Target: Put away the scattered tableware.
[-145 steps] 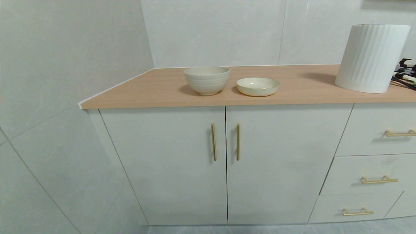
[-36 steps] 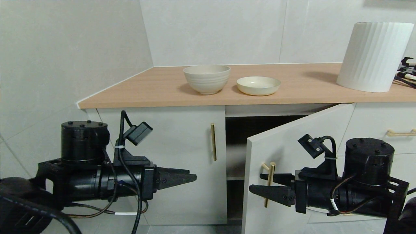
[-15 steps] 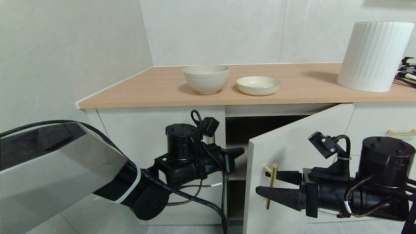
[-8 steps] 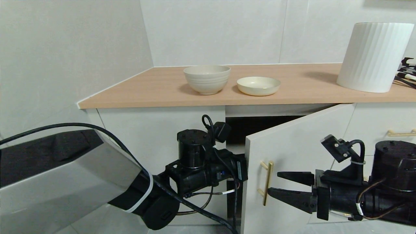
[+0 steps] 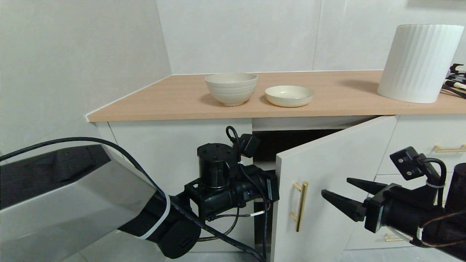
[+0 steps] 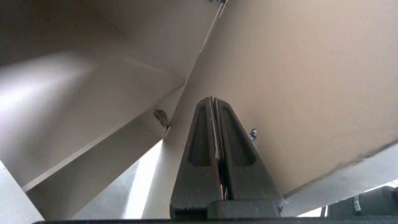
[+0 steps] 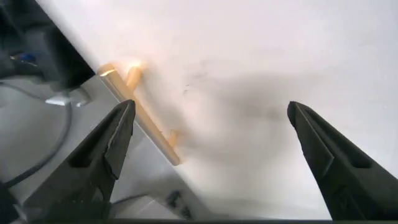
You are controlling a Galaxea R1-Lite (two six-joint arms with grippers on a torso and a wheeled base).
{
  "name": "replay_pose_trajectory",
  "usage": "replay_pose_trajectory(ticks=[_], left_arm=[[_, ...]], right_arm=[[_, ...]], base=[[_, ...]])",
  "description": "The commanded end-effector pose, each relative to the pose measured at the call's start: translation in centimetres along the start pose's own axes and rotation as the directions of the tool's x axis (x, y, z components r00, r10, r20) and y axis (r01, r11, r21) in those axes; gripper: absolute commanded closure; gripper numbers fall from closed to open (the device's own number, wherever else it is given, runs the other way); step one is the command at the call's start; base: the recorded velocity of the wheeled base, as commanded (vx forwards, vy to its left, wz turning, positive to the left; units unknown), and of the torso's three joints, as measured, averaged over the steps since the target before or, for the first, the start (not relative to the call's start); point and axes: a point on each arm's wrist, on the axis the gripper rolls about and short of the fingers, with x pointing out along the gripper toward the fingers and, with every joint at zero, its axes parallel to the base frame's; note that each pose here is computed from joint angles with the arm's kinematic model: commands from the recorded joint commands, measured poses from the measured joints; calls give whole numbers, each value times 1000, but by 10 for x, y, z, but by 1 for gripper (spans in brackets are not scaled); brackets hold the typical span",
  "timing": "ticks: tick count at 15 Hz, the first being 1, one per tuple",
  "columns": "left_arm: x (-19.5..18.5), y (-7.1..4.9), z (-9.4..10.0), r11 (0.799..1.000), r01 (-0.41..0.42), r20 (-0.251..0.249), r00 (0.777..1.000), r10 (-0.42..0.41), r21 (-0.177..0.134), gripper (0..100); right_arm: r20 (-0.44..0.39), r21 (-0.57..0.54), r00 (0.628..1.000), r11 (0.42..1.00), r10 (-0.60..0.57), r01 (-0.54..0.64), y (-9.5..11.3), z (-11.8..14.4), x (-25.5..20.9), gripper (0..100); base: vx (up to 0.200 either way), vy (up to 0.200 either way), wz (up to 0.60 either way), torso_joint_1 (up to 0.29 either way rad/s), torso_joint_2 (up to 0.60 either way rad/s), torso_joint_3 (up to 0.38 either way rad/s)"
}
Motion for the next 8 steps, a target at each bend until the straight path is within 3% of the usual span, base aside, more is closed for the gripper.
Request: replay_pose_trajectory(ticks=[1,4,8], left_arm=[[-3,-3,3,1000,4,6,1000,-4,2,100],[-4,-4,-1,1000,6,-6,1000,-6,0,100],[-3,-10,-9,1000,19,-33,999,-19,-2,100]], right_arm=[[6,-22,1000,1000,18,-18,15,22,-42,0],[-162,17,980,993,115,-114,30,37,-83,0],[-181,71,968,984,176,-165,32,37,-81,0]], base=[[0,0,0,0,0,0],[0,0,0,0,0,0],[0,0,0,0,0,0]])
